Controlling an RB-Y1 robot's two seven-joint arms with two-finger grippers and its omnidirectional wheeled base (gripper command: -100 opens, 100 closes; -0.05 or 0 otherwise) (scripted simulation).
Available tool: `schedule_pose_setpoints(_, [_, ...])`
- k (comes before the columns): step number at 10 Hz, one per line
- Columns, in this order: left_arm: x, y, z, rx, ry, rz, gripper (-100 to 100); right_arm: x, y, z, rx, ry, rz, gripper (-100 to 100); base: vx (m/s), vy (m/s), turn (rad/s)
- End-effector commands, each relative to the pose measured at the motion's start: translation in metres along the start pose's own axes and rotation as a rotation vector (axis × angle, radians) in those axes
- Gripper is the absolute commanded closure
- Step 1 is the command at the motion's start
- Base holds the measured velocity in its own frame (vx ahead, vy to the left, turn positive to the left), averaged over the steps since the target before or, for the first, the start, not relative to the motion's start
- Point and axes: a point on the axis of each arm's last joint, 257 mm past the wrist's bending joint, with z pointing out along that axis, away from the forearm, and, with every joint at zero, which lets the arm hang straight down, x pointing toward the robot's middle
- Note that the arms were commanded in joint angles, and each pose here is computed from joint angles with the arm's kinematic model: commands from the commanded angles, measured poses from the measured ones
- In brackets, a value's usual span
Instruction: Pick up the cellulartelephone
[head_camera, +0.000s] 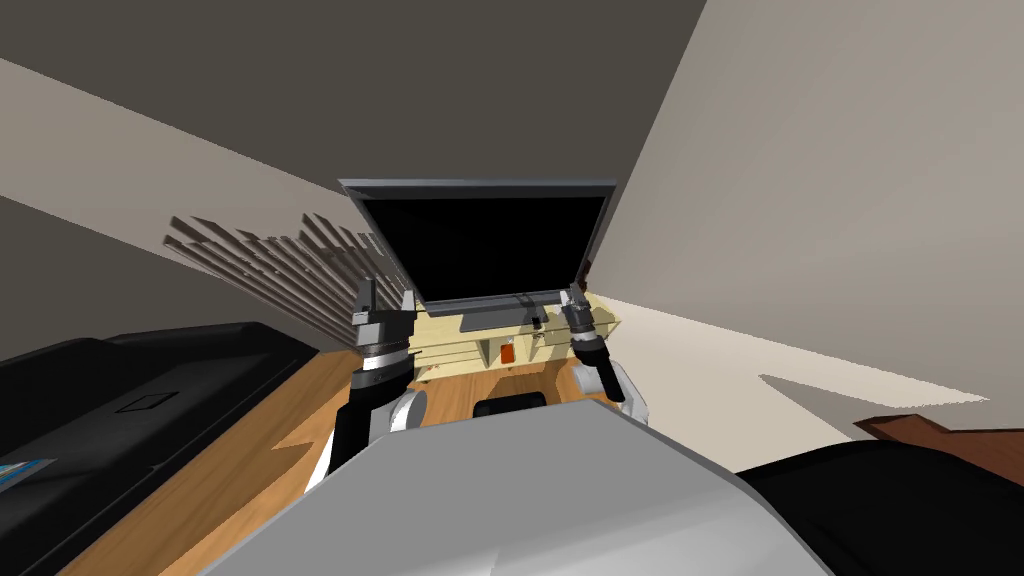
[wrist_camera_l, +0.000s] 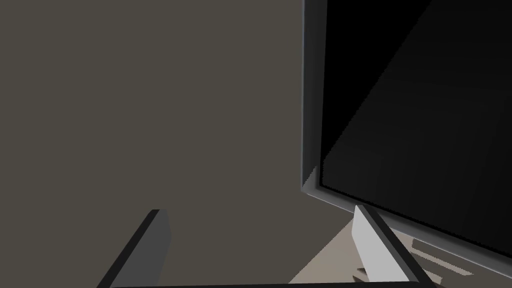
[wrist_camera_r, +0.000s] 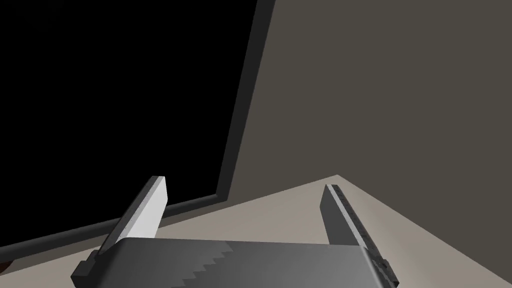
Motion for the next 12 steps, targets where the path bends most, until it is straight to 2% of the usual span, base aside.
schedule_pose_setpoints(1, [0.000, 0.000, 0.000, 0.000, 0.000, 0.000, 0, 0.006, -0.017, -0.007, 0.036, 0.020, -0.008, -100, -0.074, 0.003, 0.003])
schedule_pose_setpoints(3, [0.000, 0.000, 0.000, 0.000, 0.000, 0.000, 0, 0.028, -0.050, -0.014, 0.107, 0.090, -0.043, -100, -0.083, 0.005, 0.006])
schedule_pose_setpoints(6, [0.000, 0.000, 0.000, 0.000, 0.000, 0.000, 0, 0.040, -0.076, -0.024, 0.165, 0.129, -0.061, -100, -0.073, 0.011, 0.004])
schedule_pose_setpoints(8, [0.000, 0.000, 0.000, 0.000, 0.000, 0.000, 0, 0.062, -0.107, -0.037, 0.231, 0.211, -0.105, -100, -0.081, 0.009, 0.017])
schedule_pose_setpoints(9, [0.000, 0.000, 0.000, 0.000, 0.000, 0.000, 0, 0.063, -0.119, -0.044, 0.259, 0.214, -0.105, -100, -0.078, 0.010, 0.012])
schedule_pose_setpoints(10, [0.000, 0.000, 0.000, 0.000, 0.000, 0.000, 0, 0.063, -0.119, -0.044, 0.259, 0.214, -0.105, -100, -0.035, 0.012, -0.006])
schedule_pose_setpoints(11, [0.000, 0.000, 0.000, 0.000, 0.000, 0.000, 0, 0.073, -0.134, -0.052, 0.292, 0.257, -0.130, -100, -0.043, 0.021, 0.020])
schedule_pose_setpoints(12, [0.000, 0.000, 0.000, 0.000, 0.000, 0.000, 0, 0.073, -0.141, -0.056, 0.308, 0.259, -0.129, -100, -0.042, 0.018, 0.013])
